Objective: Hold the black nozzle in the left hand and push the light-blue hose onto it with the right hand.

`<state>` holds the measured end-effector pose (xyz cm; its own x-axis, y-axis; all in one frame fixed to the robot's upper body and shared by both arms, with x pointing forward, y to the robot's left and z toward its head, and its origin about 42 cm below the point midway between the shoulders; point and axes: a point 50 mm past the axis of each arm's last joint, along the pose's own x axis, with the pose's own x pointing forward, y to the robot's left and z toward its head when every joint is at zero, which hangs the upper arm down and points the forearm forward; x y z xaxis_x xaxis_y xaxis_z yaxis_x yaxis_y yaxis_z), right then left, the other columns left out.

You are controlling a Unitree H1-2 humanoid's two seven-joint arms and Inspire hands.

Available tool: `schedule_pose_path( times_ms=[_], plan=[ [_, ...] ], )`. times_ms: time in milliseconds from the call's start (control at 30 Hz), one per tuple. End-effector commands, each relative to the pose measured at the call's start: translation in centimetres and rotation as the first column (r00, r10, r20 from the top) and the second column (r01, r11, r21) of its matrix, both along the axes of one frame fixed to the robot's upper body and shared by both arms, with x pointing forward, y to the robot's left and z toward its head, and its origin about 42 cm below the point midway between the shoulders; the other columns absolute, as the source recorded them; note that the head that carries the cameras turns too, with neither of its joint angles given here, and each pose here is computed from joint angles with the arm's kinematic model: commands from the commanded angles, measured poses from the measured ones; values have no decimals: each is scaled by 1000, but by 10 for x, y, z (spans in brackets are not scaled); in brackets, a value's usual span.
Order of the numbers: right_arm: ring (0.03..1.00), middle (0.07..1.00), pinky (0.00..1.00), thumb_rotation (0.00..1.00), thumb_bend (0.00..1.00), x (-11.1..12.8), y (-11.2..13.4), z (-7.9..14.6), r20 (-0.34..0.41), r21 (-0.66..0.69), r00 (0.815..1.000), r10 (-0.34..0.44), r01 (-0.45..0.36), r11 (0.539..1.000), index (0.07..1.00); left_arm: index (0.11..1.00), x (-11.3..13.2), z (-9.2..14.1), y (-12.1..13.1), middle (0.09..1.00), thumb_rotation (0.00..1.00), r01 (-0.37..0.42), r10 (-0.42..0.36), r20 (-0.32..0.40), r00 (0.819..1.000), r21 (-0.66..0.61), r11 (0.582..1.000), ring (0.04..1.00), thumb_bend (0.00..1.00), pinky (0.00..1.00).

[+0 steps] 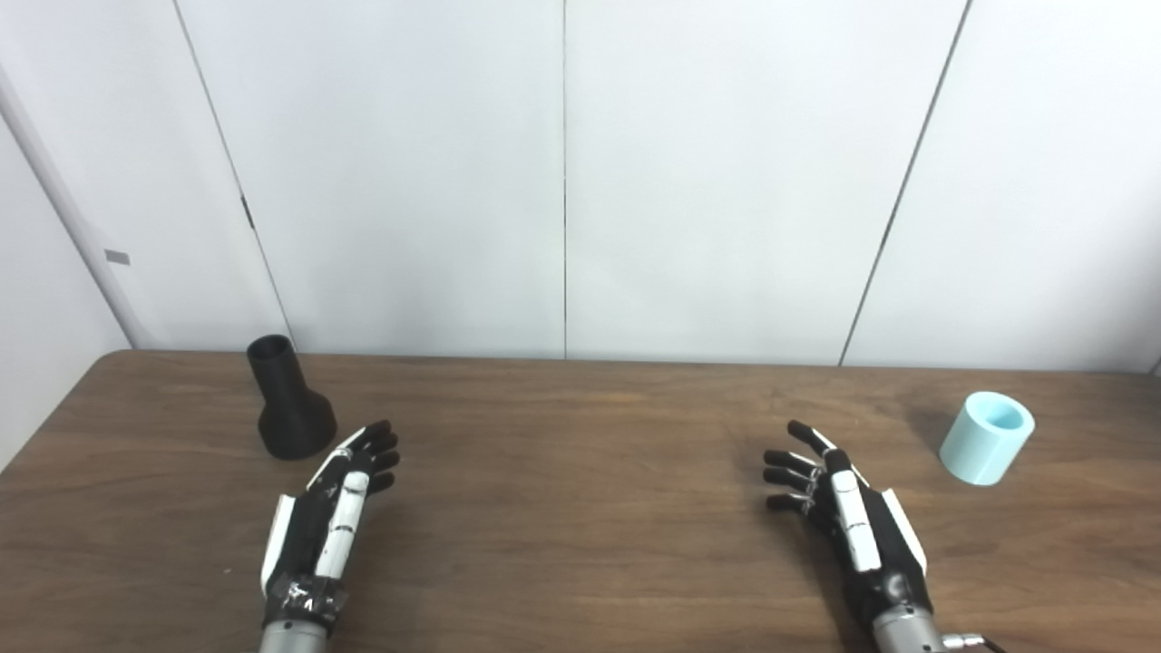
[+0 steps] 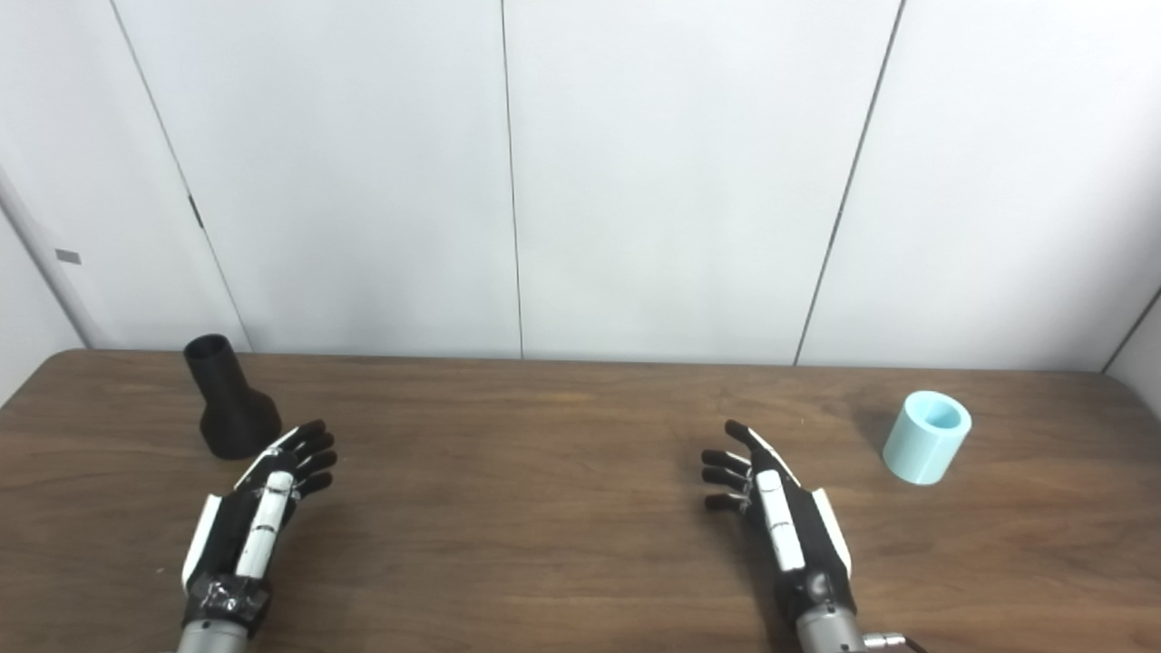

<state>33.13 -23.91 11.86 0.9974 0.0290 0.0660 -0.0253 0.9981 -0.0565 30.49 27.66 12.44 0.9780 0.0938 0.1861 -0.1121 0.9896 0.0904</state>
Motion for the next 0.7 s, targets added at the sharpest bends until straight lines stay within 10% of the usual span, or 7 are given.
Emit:
schedule_pose_path(
  times_ms=[0, 667],
  plan=[
    [730, 738, 610, 1000, 483, -5, 1, -6, -31, -1, 999, 21, -21, 1000, 856, 828, -13, -15, 4, 833, 816, -1, 1, -47, 999, 10, 1000, 818, 443, 803],
    [735, 739, 645, 1000, 488, -7, -18, -10, -39, 17, 999, 16, -16, 1000, 869, 831, -16, -16, -16, 832, 775, -2, 3, -68, 998, 8, 1000, 803, 489, 764]
  ],
)
